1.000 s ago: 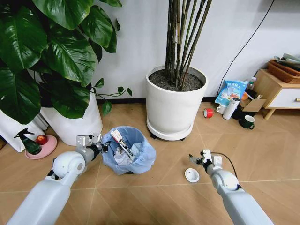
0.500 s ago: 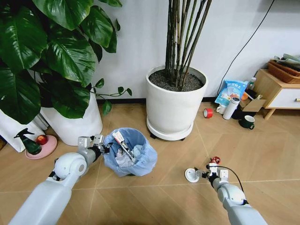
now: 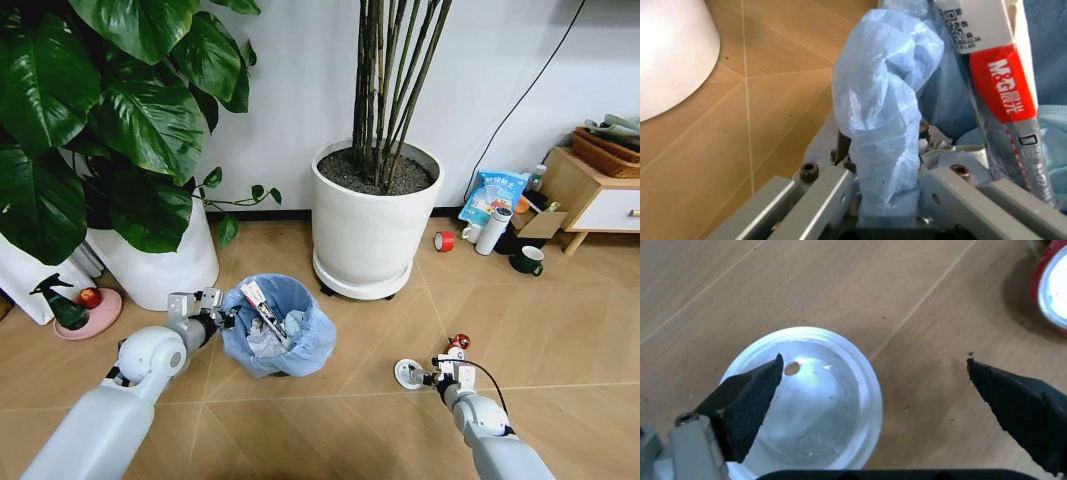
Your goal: Pick up the trash bin and place the garbage on the floor into it.
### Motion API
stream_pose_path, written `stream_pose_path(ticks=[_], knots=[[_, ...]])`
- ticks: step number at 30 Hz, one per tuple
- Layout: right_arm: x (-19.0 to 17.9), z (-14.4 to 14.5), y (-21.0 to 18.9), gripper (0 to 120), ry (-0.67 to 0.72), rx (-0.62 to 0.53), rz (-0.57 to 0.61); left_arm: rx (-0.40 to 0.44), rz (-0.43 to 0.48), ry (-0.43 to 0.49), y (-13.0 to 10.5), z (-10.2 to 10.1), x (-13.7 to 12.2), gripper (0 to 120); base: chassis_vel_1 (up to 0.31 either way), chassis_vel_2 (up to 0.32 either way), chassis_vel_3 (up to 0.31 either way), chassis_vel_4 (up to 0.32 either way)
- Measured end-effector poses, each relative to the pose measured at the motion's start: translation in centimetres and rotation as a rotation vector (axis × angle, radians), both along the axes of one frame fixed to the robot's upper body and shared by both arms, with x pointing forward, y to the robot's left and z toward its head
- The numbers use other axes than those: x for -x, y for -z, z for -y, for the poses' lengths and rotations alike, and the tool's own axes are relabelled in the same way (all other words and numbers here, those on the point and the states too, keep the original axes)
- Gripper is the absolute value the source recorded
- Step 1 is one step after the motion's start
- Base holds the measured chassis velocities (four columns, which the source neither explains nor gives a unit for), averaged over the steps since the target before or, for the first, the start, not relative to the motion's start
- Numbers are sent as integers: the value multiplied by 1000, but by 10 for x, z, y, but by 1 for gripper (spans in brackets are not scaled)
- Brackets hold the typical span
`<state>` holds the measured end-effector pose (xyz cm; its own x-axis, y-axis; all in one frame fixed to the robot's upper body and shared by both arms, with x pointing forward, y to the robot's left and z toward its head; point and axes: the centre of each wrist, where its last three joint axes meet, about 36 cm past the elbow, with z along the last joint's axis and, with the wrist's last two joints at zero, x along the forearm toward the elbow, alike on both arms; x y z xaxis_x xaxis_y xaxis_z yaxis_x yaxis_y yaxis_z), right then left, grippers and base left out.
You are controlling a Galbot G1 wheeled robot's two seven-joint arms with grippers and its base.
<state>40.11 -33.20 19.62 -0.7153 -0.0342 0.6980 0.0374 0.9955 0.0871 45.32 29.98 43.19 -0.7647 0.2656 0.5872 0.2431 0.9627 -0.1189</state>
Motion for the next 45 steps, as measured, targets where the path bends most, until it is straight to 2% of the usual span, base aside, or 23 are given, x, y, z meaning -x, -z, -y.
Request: stream_pose_path(ticks=[2, 4, 5, 8, 9, 12, 13, 15, 17, 21, 25, 29, 32, 38, 42, 45], knots=[[-1, -2, 1, 97, -2, -1, -1, 0, 0, 0, 0, 0, 0, 0, 0, 0, 0, 0], [-2, -4, 3, 86, -2, -4, -4, -2, 1, 0, 0, -1, 0, 0, 0, 0, 0, 0], [-2, -4, 3, 86, -2, -4, -4, -2, 1, 0, 0, -1, 0, 0, 0, 0, 0, 0], [-6, -8, 7, 70, 0, -13, -11, -2, 0, 1, -1, -3, -1, 0, 0, 0, 0, 0], [-6, -8, 7, 70, 0, -13, -11, -2, 0, 1, -1, -3, -1, 0, 0, 0, 0, 0], [-7, -7, 10, 55, 1, -15, -15, 0, 0, 1, 0, -3, -2, 0, 0, 0, 0, 0], [-7, -7, 10, 55, 1, -15, -15, 0, 0, 1, 0, -3, -2, 0, 0, 0, 0, 0], [-7, -6, 11, 45, 3, -18, -15, 1, -1, 0, 0, -3, -2, 0, 0, 0, 0, 0], [-8, -6, 11, 45, 3, -19, -15, 1, 0, 0, 0, -3, -2, 0, 0, 0, 0, 0], [-7, -7, 11, 26, 0, -27, -12, 4, 1, 0, -1, -2, -3, 0, 0, 0, 0, 0], [-7, -8, 11, 21, -2, -30, -10, 5, 1, 0, -1, -2, -3, 0, 0, 0, 0, 0], [-7, -11, 11, 4, -5, -33, 0, 6, 1, 1, -1, -2, -3, 0, 0, 0, 0, 0], [-6, -12, 10, 0, -5, -34, 5, 5, 3, 2, -1, -2, -3, 0, 0, 0, 0, 0], [-6, -13, 7, 0, -5, -37, 22, 5, 4, 5, -2, -1, -1, 0, 0, 0, 0, 0], [-7, -15, -2, 0, -10, -26, 64, 4, 3, 6, -2, -1, 0, 0, 0, 0, 0, 0], [-11, -17, -23, 0, -19, -1, 140, 3, 4, 7, -3, -1, 0, 0, 0, 0, 0, 0]])
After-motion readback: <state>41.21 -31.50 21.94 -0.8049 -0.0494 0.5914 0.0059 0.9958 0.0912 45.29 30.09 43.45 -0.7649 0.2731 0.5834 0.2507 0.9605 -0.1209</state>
